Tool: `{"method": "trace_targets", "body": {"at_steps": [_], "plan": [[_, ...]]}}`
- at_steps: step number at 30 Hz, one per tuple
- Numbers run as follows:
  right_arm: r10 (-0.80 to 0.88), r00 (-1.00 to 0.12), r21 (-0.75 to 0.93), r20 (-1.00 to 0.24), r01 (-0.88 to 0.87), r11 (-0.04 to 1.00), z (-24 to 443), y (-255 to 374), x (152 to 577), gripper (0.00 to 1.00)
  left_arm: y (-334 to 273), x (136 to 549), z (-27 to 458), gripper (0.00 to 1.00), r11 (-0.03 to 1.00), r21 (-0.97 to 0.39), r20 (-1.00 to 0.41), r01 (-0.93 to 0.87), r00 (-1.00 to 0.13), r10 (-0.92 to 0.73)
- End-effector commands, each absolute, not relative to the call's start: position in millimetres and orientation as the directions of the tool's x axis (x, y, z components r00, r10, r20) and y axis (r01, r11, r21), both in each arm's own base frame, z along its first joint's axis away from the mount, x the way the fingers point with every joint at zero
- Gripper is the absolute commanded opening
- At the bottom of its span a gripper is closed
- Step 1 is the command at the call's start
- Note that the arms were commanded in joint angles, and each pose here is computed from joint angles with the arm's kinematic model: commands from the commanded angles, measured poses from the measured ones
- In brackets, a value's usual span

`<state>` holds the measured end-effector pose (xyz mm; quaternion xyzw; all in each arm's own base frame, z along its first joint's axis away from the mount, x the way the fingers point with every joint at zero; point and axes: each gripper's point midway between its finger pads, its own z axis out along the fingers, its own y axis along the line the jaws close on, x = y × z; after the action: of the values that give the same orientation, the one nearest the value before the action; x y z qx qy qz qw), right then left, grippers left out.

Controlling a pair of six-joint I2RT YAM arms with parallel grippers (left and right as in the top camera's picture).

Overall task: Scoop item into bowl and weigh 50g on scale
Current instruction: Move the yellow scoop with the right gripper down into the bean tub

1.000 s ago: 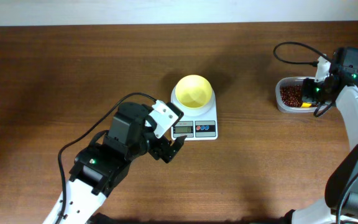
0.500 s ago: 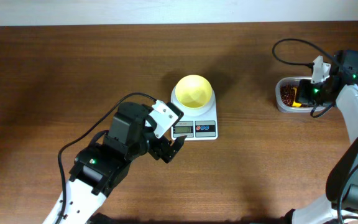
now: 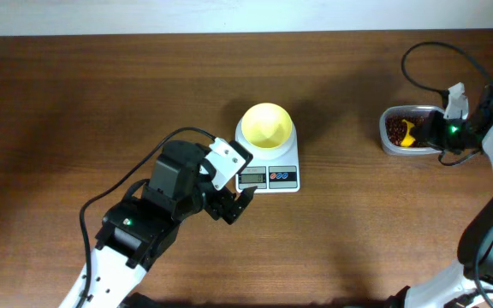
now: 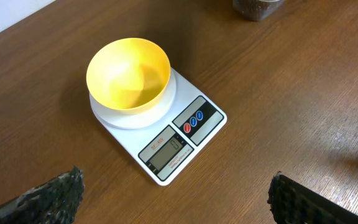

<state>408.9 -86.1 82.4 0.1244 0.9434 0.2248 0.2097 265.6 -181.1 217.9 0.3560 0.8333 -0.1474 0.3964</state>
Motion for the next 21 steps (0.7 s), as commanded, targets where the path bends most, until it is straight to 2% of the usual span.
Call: {"method": "trace_targets", "body": {"at_steps": [1, 8, 21], "plan": [[0.372, -0.896, 0.525, -0.242, 0.201, 0.827, 55.5, -85.2, 397.1, 0.04, -180.8, 263.4, 217.8, 0.99, 0.697, 0.032, -0.769, 0.716, -0.427, 0.475], [0.490, -0.843, 0.562, -0.220, 0.301, 0.770, 58.4, -122.6, 385.6, 0.04, -180.8, 263.4, 217.8, 0.99, 0.697, 0.032, -0.769, 0.716, -0.427, 0.475], [0.567, -0.791, 0.765, -0.229, 0.213, 0.607, 92.0, -123.5, 389.6, 0.04, -180.8, 263.4, 217.8, 0.99, 0.697, 0.032, -0.769, 0.716, -0.427, 0.475]]}}
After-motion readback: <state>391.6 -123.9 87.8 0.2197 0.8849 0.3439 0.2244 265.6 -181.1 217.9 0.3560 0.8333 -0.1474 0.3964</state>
